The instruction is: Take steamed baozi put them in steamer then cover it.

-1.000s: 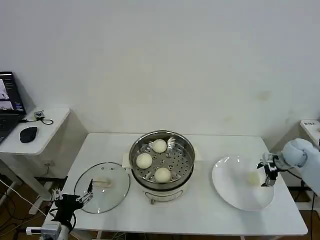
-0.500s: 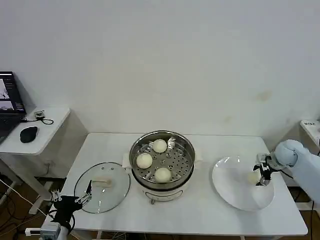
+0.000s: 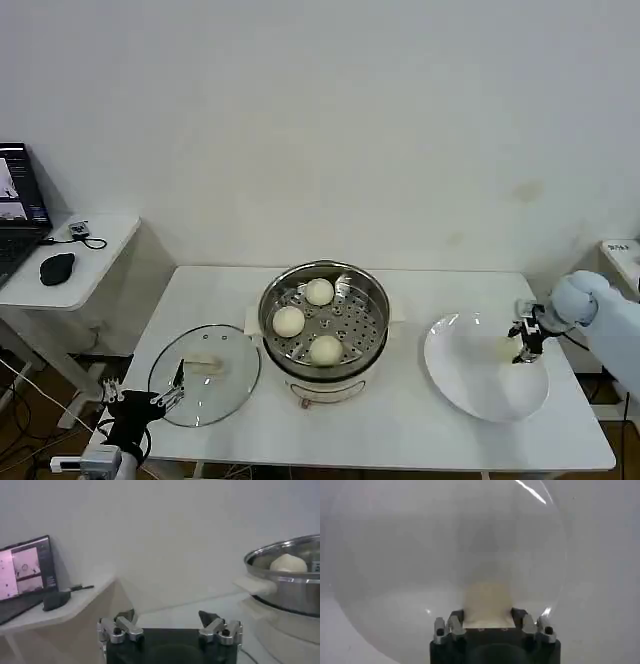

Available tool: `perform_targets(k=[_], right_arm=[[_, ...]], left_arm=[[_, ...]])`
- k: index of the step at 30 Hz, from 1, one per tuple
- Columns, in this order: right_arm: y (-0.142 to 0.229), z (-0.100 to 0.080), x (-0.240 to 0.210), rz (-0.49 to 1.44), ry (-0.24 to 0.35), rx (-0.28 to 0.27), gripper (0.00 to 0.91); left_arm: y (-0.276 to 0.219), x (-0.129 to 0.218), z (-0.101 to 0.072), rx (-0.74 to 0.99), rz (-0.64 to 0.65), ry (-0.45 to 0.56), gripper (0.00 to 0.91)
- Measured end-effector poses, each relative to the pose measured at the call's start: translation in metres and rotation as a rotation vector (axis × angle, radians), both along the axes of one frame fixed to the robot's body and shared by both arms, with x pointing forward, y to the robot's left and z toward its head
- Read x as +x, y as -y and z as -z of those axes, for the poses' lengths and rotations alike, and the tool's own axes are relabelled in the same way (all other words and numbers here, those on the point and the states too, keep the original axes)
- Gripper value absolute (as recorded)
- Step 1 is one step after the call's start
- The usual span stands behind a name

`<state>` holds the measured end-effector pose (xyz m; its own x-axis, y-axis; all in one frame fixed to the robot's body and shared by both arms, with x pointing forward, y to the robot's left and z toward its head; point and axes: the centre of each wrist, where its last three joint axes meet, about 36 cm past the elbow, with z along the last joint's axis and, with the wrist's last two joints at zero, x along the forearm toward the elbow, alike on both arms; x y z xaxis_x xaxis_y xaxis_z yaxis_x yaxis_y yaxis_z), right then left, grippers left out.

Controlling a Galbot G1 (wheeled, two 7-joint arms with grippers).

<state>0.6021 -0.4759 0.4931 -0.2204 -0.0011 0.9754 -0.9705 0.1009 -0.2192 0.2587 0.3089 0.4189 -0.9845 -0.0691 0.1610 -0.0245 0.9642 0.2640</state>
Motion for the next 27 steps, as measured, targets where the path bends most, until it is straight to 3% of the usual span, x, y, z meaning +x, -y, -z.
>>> perform_targets(k=[8,17,22,27], right_arm=[[-0.028,-0.071,0.01,-0.065,0.082,0.011,0.645],[-0.103,-0.165,0.02,-0.185,0.232,0.072,0.655],[-0.167,-0.198,0.016,-0.263,0.284,0.126,0.655],[-0.226,-0.212,0.013,-0.288,0.302,0.185,0.655]], left_arm=[[0.004,0.002,-0.007,0.005,0.014,0.011,0.907],[0.008,0.003,-0.015,0.012,0.021,0.028,0.907],[0.006,0.002,-0.018,0.022,0.019,0.031,0.907],[0.006,0.001,-0.019,0.022,0.013,0.033,0.907]])
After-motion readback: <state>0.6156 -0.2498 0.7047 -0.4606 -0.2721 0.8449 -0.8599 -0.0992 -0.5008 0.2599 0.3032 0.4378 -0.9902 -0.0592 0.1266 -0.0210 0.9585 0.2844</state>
